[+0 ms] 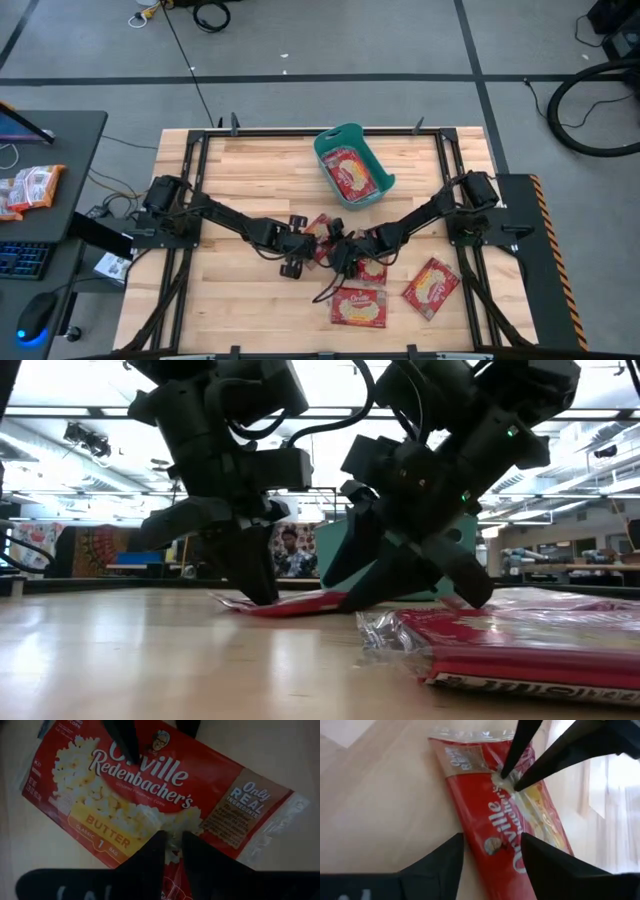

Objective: Sort popcorn bags into baskets
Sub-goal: Put the red popcorn bag into the green bin

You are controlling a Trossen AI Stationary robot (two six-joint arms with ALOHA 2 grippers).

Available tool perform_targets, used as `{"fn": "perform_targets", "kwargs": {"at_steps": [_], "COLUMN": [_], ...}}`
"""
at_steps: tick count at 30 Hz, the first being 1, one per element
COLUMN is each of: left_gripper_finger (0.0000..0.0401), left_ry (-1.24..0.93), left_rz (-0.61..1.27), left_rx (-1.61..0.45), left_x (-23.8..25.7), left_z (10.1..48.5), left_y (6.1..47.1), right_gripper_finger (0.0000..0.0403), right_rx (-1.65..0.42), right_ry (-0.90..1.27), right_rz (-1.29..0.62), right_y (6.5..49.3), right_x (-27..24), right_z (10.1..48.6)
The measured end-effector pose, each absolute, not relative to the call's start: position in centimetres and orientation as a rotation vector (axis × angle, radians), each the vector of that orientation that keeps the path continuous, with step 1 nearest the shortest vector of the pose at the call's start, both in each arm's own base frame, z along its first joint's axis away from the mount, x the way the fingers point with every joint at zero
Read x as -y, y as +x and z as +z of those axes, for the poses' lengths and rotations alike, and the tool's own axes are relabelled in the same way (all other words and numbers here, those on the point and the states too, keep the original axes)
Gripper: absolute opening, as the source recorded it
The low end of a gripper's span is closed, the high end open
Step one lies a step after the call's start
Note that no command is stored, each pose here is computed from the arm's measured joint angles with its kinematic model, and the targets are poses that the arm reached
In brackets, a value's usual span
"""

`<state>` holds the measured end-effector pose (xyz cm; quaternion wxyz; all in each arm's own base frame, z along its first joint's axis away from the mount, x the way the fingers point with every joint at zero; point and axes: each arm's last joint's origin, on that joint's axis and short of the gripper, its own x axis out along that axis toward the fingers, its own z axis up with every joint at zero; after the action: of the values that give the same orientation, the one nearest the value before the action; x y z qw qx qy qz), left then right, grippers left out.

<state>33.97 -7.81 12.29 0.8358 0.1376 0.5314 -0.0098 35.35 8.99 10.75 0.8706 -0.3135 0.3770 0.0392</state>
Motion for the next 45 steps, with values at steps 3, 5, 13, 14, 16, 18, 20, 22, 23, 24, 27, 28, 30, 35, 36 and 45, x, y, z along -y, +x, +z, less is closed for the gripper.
{"fn": "perform_targets", "kwargs": {"at_steps": [3, 5, 13, 14, 16, 18, 20, 22, 23, 24, 27, 28, 30, 35, 36, 45], "left_gripper_finger": [0.0071, 0.0071, 0.0071, 0.0071, 0.0071, 0.0071, 0.0071, 0.0071, 0.0071, 0.0071, 0.0071, 0.0071, 0.0071, 0.0071, 0.0071, 0.0071], "left_ry": [0.290, 0.294, 0.420, 0.425, 0.410, 0.375, 0.340, 0.309, 0.295, 0.284, 0.249, 0.242, 0.222, 0.209, 0.208, 0.182], "left_rz": [-0.027, -0.031, -0.041, -0.035, -0.012, 0.008, 0.021, 0.027, 0.030, 0.030, 0.035, 0.035, 0.039, 0.028, 0.029, 0.039], "left_rx": [-1.113, -1.109, -1.063, -1.041, -1.001, -0.969, -0.949, -0.923, -0.916, -0.908, -0.868, -0.860, -0.835, -0.807, -0.807, -0.800], "left_x": [8.0, 8.2, 9.7, 9.8, 10.0, 10.0, 10.0, 10.0, 10.1, 10.1, 10.1, 10.1, 10.2, 10.3, 10.3, 10.3], "left_z": [12.3, 12.3, 15.2, 16.1, 18.1, 19.5, 20.8, 22.1, 22.5, 23.0, 24.2, 24.5, 25.0, 25.5, 25.5, 25.6], "left_y": [34.0, 34.0, 32.6, 32.4, 31.7, 31.0, 30.3, 29.5, 29.2, 28.9, 28.3, 28.1, 27.9, 27.7, 27.7, 27.7], "right_gripper_finger": [0.0181, 0.0157, 0.0018, 0.0011, 0.0013, 0.0018, 0.0013, 0.0007, 0.0006, 0.0007, 0.0009, 0.0008, 0.0006, 0.0005, 0.0006, 0.0007], "right_rx": [-0.798, -0.800, -0.802, -0.801, -0.792, -0.766, -0.744, -0.742, -0.732, -0.716, -0.683, -0.686, -0.706, -0.711, -0.714, -0.713], "right_ry": [-0.650, -0.639, -0.634, -0.639, -0.641, -0.642, -0.656, -0.681, -0.691, -0.701, -0.745, -0.763, -0.804, -0.904, -0.929, -0.953], "right_rz": [0.076, 0.090, 0.110, 0.112, 0.116, 0.118, 0.099, 0.098, 0.103, 0.108, 0.100, 0.087, 0.040, -0.117, -0.148, -0.507], "right_y": [35.4, 35.5, 35.3, 35.2, 35.0, 34.8, 34.5, 34.0, 33.8, 33.7, 33.0, 32.8, 32.4, 31.9, 31.8, 31.0], "right_x": [-8.5, -8.3, -8.5, -8.6, -8.9, -9.2, -9.4, -9.7, -9.8, -10.0, -10.8, -11.0, -11.2, -11.3, -11.2, -8.3], "right_z": [10.7, 10.7, 10.9, 11.1, 11.7, 12.8, 14.0, 15.0, 15.4, 16.0, 17.5, 17.9, 18.7, 21.1, 21.4, 24.4]}}
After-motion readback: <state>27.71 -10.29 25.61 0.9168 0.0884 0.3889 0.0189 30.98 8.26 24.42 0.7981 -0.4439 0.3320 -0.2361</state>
